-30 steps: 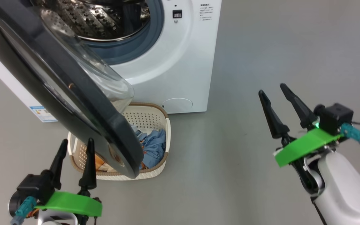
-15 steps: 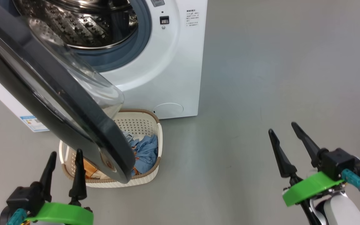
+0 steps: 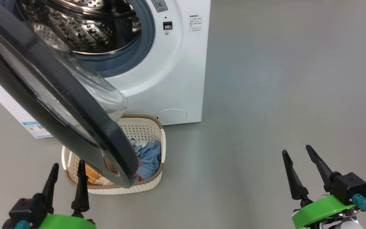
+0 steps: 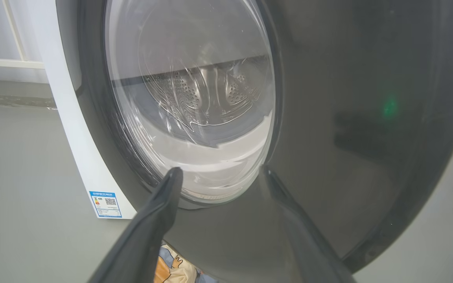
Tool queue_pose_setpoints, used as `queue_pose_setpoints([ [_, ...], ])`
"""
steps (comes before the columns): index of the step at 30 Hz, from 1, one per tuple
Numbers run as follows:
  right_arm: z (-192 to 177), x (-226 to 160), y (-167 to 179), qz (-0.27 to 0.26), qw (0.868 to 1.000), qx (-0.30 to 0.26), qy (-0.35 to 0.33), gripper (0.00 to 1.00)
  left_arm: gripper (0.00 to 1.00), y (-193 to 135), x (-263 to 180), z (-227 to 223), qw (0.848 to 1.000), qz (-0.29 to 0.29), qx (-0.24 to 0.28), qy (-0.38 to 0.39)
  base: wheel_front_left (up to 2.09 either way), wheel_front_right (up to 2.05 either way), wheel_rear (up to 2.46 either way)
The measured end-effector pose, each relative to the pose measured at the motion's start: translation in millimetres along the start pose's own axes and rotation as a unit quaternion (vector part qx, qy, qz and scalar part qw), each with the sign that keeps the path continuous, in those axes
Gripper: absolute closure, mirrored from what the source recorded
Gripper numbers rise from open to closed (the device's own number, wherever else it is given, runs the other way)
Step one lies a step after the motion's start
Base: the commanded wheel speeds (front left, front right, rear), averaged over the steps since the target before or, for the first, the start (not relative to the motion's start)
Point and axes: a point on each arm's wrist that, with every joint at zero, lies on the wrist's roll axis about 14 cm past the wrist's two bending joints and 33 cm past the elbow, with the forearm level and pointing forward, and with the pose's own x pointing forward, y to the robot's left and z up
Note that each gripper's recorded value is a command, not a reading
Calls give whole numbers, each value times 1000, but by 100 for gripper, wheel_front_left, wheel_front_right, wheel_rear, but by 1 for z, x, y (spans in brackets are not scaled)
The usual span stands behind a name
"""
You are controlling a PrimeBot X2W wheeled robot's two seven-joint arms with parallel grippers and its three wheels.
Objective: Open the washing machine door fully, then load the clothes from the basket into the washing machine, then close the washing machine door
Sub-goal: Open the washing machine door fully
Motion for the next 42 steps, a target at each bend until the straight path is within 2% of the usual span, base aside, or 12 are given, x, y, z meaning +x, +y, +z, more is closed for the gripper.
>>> queue_pose_setpoints([
  [11, 3, -3, -7, -22, 1000, 11, -7, 0, 0, -2, -1, 1, 1000, -2, 0, -1, 0, 0, 0],
  [41, 1, -5, -6, -23, 1000, 13, -2, 0, 0, -7, -5, 3, 1000, -10, 4, -3, 0, 0, 0],
  [42, 0, -5, -6, -23, 1000, 13, -2, 0, 47, -7, -6, 2, 1000, -11, 4, -1, 0, 0, 0],
])
